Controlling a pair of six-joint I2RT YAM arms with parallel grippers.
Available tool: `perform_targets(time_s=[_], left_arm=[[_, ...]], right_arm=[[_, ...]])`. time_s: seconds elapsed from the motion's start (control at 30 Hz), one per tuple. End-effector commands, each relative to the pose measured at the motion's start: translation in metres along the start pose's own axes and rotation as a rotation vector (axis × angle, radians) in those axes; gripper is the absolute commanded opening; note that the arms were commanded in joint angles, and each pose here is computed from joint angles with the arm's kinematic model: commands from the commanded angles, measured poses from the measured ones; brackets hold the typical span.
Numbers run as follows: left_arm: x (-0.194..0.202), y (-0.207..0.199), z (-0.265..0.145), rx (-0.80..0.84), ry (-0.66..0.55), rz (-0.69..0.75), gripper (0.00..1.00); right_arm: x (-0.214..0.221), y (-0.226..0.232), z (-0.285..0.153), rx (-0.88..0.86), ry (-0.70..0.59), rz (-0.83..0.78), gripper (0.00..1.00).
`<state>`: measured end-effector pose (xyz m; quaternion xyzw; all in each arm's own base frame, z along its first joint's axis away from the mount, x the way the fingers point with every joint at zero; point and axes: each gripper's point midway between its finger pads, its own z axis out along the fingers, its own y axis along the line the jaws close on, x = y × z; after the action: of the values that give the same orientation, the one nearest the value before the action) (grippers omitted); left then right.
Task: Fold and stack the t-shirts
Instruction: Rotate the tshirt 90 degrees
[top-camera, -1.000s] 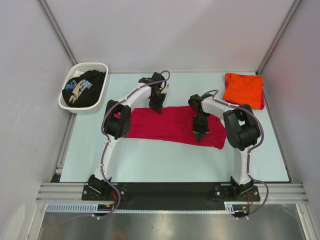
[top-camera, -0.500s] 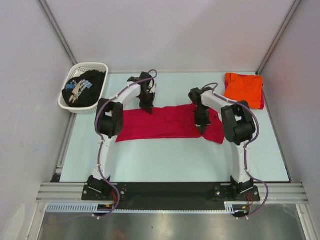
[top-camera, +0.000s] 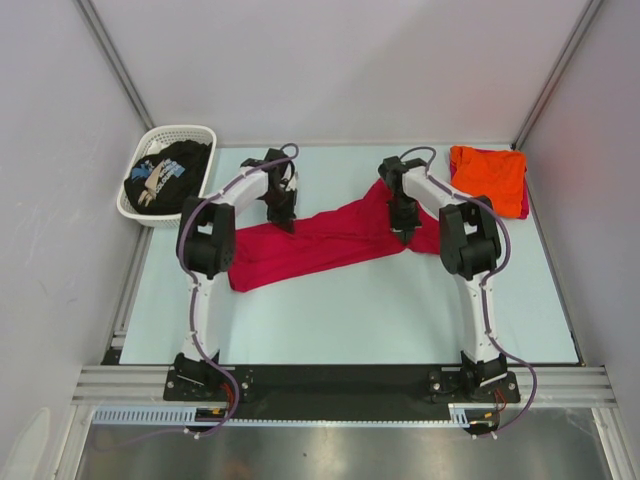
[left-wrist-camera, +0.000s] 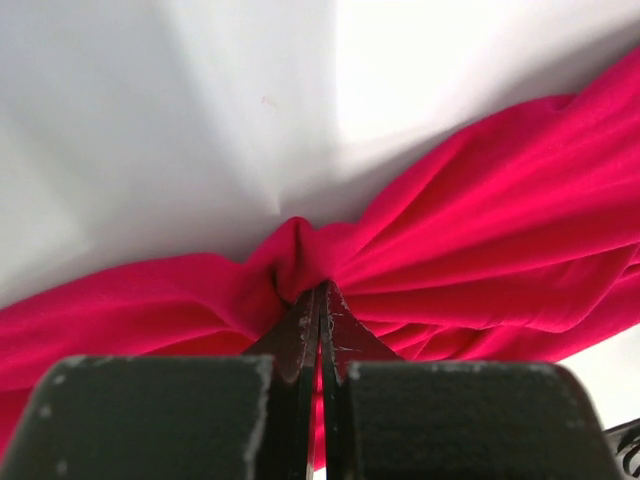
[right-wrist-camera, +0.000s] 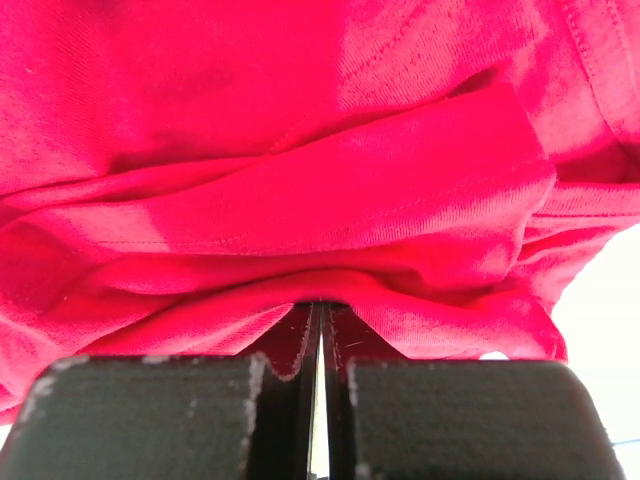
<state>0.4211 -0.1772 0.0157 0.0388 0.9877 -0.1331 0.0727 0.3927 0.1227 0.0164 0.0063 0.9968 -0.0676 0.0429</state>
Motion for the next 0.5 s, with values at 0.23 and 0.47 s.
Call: perform_targets(time_s=[0.23,0.47], left_arm=[[0.093,0.049,0.002,-0.147,0.23,-0.09,0.0],[0.117,0.022,0.002,-0.042,0.265,-0.123,0.0]], right_arm=[[-0.078,0.017,0.016,0.011,-0.145,-0.038,0.0],[-0.097,0.036,0.011,-0.044,-0.202,-0.045,0.0]])
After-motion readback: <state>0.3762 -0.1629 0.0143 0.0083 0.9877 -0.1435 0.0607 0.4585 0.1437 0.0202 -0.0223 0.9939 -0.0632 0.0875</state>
